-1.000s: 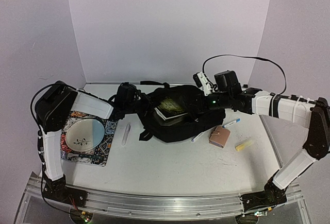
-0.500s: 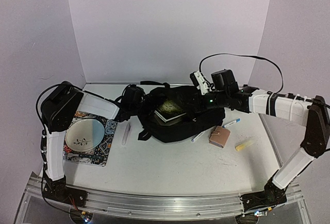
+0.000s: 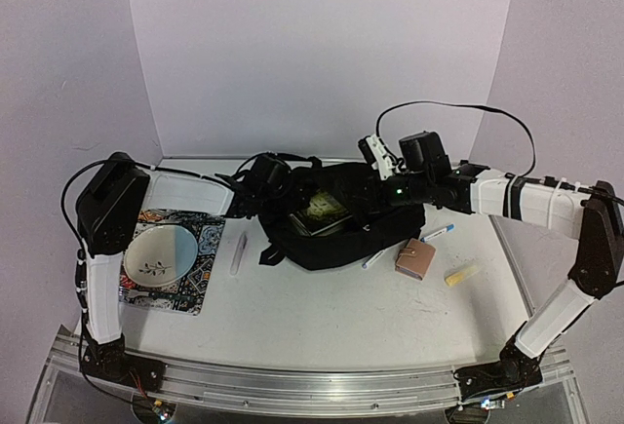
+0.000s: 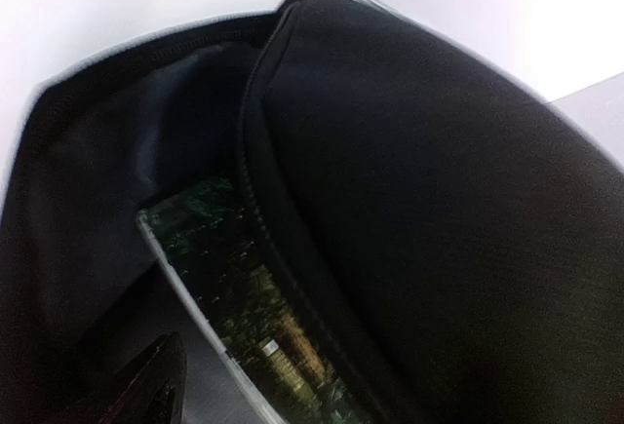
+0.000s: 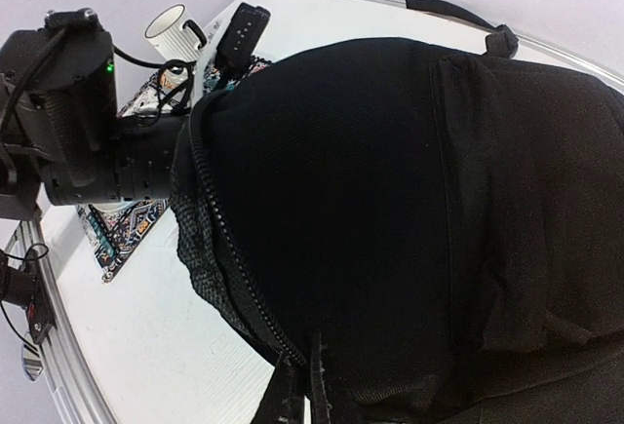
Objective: Pack the student bag
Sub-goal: Place the book in the largest pocket of the bag, then place the largest pocket of the student bag, then adjust the card case at the center of the board.
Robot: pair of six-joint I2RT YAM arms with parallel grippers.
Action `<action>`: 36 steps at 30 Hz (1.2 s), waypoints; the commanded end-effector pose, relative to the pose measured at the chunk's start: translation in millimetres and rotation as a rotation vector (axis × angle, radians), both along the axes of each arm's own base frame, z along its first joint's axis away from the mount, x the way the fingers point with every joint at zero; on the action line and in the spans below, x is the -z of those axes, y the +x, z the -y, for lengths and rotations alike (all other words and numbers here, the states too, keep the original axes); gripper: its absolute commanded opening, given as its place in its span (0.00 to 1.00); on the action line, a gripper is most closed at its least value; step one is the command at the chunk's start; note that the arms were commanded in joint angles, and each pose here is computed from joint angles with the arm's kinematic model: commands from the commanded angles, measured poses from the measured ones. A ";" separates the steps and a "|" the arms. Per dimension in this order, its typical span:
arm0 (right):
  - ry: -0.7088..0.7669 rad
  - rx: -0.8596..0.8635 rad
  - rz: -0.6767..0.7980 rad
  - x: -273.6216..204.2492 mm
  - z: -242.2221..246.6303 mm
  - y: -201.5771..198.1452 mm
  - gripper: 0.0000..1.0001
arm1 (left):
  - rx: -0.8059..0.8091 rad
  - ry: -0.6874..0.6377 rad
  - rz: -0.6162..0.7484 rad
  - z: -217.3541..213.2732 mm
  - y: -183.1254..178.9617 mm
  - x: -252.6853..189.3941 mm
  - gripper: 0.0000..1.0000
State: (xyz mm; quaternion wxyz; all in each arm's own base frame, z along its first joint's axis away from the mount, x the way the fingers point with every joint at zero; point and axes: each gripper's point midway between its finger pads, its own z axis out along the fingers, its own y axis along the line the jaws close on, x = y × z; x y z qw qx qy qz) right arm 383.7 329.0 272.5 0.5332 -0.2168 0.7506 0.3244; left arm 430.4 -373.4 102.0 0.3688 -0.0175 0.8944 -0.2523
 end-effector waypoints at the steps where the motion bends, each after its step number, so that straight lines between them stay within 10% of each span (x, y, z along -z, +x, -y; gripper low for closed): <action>1: 0.012 -0.043 0.059 -18.7 -13.3 -1.6 0.04 | -0.035 0.042 0.136 -29.3 -4.1 -72.5 0.83; 12: -0.134 -0.107 -0.056 53.4 -45.3 -18.5 0.15 | -0.039 0.056 0.113 -86.2 -64.0 -86.7 0.84; 17: -0.181 -0.127 -0.112 69.1 -52.0 -26.8 0.42 | 0.016 0.065 0.128 -97.0 -85.1 -92.3 0.84; 25: -0.099 0.021 -0.069 5.8 -12.3 -21.4 0.75 | 0.200 0.091 0.201 -65.4 -102.4 -111.8 0.84; 36: -0.055 0.350 -0.290 60.8 96.6 21.7 0.83 | 0.461 0.237 0.317 21.4 -110.3 -133.5 0.78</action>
